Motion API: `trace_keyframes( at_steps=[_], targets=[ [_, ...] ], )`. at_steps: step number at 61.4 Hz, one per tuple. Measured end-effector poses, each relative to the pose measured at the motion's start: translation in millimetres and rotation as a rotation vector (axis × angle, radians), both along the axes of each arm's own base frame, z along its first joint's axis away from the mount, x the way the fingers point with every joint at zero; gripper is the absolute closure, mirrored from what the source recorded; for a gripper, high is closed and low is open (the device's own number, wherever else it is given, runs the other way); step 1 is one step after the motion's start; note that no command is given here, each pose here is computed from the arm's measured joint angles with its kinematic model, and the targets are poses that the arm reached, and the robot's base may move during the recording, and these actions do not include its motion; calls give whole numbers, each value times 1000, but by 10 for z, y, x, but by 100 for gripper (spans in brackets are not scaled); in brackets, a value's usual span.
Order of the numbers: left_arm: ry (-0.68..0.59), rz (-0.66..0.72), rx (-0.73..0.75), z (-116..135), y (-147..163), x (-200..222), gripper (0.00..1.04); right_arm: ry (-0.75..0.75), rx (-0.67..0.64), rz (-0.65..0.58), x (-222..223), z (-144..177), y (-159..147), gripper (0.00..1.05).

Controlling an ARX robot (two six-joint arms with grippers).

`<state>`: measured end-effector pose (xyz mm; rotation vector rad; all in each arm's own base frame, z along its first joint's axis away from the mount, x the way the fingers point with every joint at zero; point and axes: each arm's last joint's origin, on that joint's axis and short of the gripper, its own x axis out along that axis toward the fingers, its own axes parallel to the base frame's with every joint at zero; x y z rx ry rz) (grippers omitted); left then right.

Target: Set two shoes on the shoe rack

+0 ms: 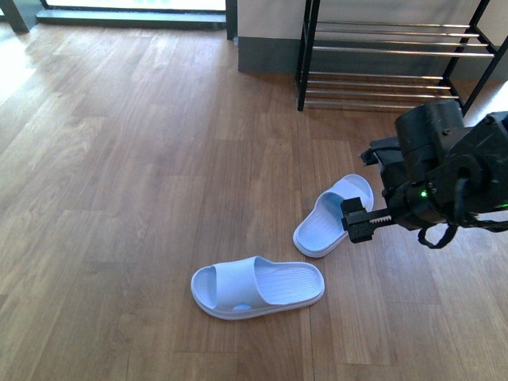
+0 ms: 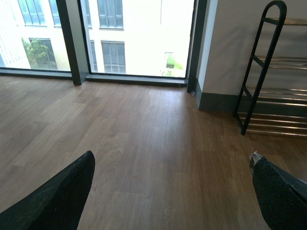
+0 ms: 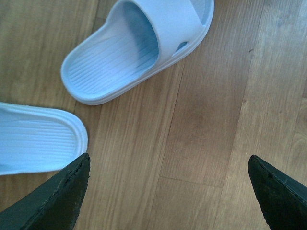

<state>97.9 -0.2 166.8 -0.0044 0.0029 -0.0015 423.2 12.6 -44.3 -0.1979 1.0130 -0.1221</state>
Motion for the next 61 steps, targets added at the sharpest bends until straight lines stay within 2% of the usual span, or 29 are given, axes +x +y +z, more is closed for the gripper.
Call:
trace_keyframes(
  at_steps=[23, 46, 61],
  targets=[
    [0, 0, 0, 0, 0, 0, 9, 7, -19, -148, 433, -517, -1, 9],
    [0, 0, 0, 0, 0, 0, 9, -20, -12, -227, 767, -722, -7, 9],
    [0, 0, 0, 0, 0, 0, 9, -38, -29, -327, 963, -903, -53, 9]
  ],
)
